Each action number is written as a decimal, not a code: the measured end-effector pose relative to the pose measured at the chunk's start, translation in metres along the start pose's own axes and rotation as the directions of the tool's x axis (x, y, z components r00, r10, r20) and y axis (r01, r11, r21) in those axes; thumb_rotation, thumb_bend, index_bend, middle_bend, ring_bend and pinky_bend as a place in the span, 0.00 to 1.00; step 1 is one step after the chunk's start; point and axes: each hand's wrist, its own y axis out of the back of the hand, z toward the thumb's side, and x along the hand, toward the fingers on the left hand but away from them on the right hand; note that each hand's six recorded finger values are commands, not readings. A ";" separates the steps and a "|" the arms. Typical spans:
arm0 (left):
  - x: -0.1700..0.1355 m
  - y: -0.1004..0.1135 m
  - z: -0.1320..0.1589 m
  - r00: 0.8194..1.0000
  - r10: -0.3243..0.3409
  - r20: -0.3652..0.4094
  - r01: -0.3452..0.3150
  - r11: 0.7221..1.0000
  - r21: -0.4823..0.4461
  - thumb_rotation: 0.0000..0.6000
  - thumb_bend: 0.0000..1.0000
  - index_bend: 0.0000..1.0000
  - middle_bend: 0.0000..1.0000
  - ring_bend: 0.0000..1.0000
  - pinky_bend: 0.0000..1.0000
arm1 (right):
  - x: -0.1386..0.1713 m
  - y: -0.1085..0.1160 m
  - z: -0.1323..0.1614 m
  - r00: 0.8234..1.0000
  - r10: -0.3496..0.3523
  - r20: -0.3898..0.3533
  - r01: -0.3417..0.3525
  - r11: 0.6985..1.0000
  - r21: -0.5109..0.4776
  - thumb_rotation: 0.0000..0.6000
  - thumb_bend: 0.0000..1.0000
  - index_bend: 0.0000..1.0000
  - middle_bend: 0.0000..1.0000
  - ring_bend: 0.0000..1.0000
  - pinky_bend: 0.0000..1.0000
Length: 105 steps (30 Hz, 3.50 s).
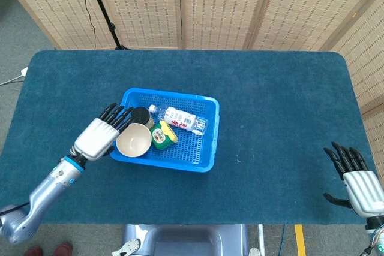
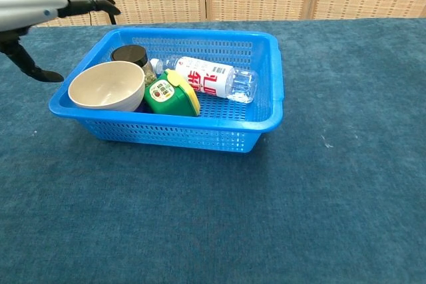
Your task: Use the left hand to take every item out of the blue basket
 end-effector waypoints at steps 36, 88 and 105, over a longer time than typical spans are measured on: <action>0.066 0.000 0.084 0.970 0.205 0.129 -0.219 0.970 0.105 1.00 0.65 0.81 0.66 0.62 0.69 | -0.006 -0.004 -0.005 0.999 0.027 0.017 -0.027 0.999 -0.017 1.00 0.00 0.00 0.00 0.00 0.00; 0.003 -0.068 -0.130 0.954 -0.040 -0.296 -0.036 0.969 -0.246 1.00 0.14 0.00 0.00 0.00 0.12 | -0.004 -0.017 0.007 0.997 0.083 -0.008 -0.083 0.997 0.003 1.00 0.00 0.00 0.00 0.00 0.00; 0.038 -0.008 -0.015 0.997 0.064 -0.045 -0.073 0.966 -0.246 1.00 0.14 0.00 0.00 0.00 0.12 | -0.006 -0.015 0.003 0.997 0.083 -0.001 -0.083 0.997 -0.009 1.00 0.00 0.00 0.00 0.00 0.00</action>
